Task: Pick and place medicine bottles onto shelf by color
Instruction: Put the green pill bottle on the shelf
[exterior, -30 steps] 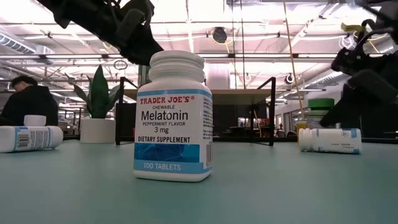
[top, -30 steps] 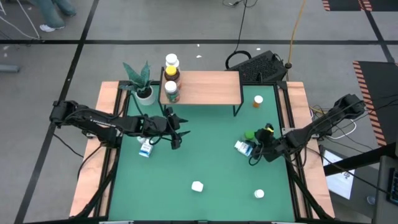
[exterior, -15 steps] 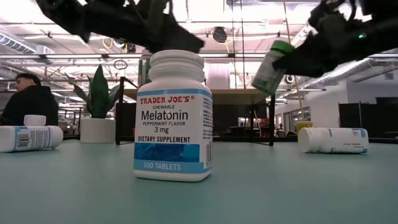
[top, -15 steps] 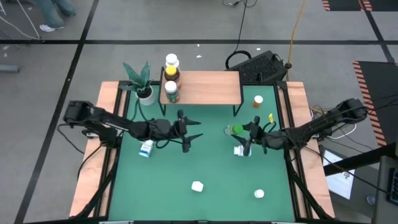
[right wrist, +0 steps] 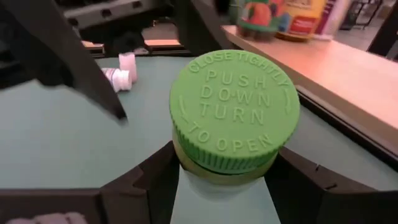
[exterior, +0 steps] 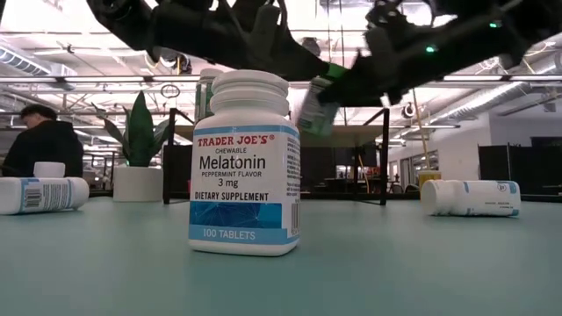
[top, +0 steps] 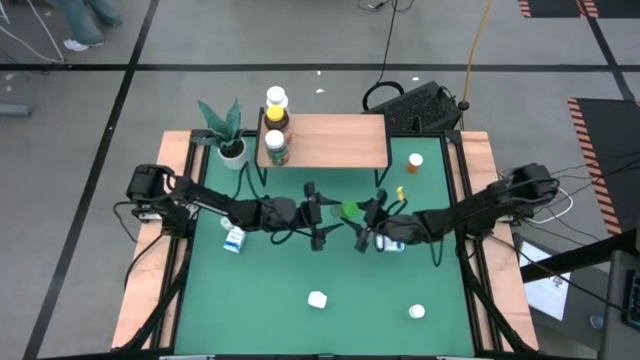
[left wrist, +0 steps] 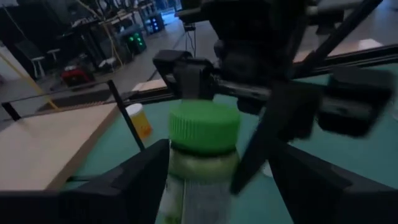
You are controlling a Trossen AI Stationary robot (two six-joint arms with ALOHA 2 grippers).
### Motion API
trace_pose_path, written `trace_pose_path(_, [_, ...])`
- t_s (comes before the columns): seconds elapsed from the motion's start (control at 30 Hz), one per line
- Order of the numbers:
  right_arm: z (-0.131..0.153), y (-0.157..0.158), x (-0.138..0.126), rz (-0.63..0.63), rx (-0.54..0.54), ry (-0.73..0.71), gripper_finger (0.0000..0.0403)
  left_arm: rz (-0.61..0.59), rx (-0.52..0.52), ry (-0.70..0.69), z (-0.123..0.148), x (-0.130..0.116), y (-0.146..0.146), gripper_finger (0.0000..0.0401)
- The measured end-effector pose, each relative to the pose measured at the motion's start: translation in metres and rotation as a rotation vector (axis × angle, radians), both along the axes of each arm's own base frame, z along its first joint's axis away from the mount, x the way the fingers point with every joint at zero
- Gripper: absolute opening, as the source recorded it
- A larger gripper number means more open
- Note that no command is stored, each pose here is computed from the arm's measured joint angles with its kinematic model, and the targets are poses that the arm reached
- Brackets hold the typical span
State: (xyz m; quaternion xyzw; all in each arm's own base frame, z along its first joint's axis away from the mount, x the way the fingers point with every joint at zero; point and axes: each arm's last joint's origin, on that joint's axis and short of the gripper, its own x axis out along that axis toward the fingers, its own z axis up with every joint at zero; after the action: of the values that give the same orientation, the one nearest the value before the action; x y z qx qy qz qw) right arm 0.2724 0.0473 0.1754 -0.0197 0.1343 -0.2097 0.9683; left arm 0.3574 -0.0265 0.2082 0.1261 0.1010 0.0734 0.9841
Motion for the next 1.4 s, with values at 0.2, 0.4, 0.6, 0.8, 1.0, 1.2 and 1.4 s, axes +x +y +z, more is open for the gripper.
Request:
trace_pose_path(0.2, [-0.003, 0.005, 0.019, 0.003, -0.015, 0.021, 0.0201, 0.009, -0.016, 0.003, 0.000, 0.000, 0.000, 0.0306])
trace_pose_path(0.4, [-0.004, 0.005, 0.023, 0.003, -0.015, 0.022, 0.0201, 0.018, -0.044, -0.006, 0.000, 0.000, 0.001, 0.0286])
trace_pose_path(0.6, [-0.002, 0.006, 0.024, 0.015, -0.025, 0.010, 0.0201, 0.023, -0.036, 0.002, 0.000, 0.000, 0.002, 0.0230])
trace_pose_path(0.8, [-0.002, 0.006, 0.024, 0.042, -0.007, 0.007, 0.0220, 0.022, -0.032, 0.012, -0.001, 0.000, 0.002, 0.0201])
trace_pose_path(1.0, [-0.003, 0.007, 0.024, 0.062, -0.011, 0.016, 0.0281, 0.021, -0.065, 0.015, 0.002, -0.002, 0.002, 0.0217])
trace_pose_path(1.2, [-0.006, 0.012, 0.015, 0.160, 0.025, 0.127, 0.0325, -0.048, -0.150, 0.017, 0.021, -0.014, 0.003, 0.0205])
trace_pose_path(1.4, [-0.004, 0.017, 0.009, 0.401, 0.079, 0.078, 0.0333, -0.391, -0.231, 0.019, 0.041, -0.026, -0.004, 0.0212])
